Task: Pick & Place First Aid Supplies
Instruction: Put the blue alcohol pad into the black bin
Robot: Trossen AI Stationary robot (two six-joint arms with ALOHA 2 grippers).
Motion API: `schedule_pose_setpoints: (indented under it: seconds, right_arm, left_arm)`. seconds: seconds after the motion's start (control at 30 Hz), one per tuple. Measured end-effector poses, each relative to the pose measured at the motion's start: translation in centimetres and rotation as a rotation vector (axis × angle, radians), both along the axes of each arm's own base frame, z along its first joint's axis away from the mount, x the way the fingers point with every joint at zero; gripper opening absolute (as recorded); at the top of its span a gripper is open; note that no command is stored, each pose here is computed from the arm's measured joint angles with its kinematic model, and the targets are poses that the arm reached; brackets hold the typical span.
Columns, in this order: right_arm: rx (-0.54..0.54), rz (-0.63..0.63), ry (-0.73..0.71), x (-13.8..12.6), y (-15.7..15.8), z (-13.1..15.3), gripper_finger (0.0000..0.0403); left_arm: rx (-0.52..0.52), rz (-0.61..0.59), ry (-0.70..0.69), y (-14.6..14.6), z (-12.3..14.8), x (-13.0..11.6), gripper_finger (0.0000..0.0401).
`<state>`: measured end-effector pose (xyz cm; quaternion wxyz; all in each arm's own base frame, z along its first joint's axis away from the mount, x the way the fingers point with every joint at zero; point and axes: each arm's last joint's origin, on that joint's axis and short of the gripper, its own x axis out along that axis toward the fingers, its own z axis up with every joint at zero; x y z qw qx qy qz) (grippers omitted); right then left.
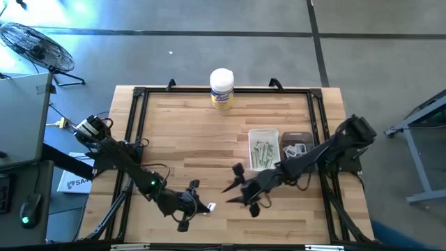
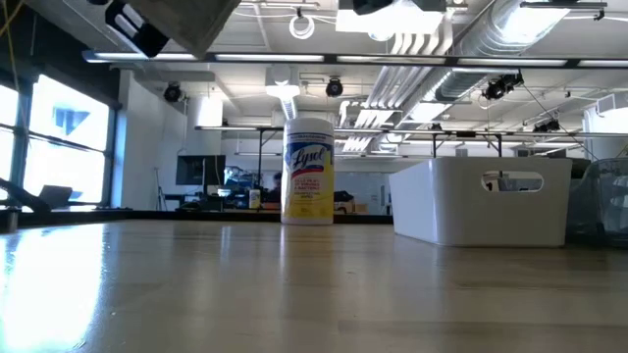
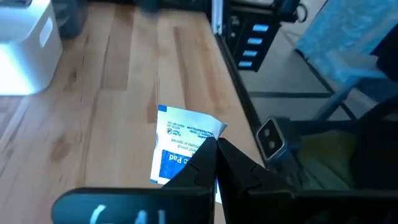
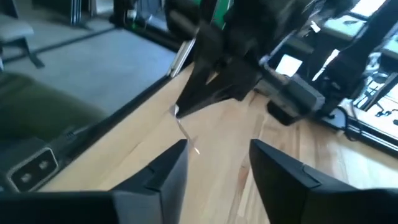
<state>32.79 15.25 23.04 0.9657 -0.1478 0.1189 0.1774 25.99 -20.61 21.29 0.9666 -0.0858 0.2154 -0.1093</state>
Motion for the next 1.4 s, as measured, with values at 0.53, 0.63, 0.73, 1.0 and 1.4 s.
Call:
schedule_pose_setpoints:
  seconds: [0.53, 0.63, 0.73, 1.0, 1.4]
  right_arm:
    - [-0.049, 0.004, 0.097, 3.7, 1.0, -1.8, 0.0151]
    - [-0.02, 0.028, 0.092, 3.8, 1.0, -1.7, 0.0136]
    - [-0.005, 0.03, 0.101, 3.8, 0.9, -1.7, 0.0118]
    - [0.027, 0.014, 0.13, 3.7, 0.8, -1.9, 0.0024]
    - [0.108, -0.075, 0.194, 4.1, -0.5, -2.2, 0.0005]
  left_arm:
    - [0.007, 0.019, -0.094, 0.6, 0.9, 0.9, 0.0]
    - [0.0, 0.044, -0.107, 1.3, 1.0, 1.4, 0.0]
    - [-0.007, 0.067, -0.12, 1.9, 1.2, 1.9, 0.0]
    - [0.011, 0.067, -0.127, 2.3, 1.2, 2.2, 0.0001]
    - [0.008, 0.054, -0.128, 3.0, 3.1, 1.0, 0.0097]
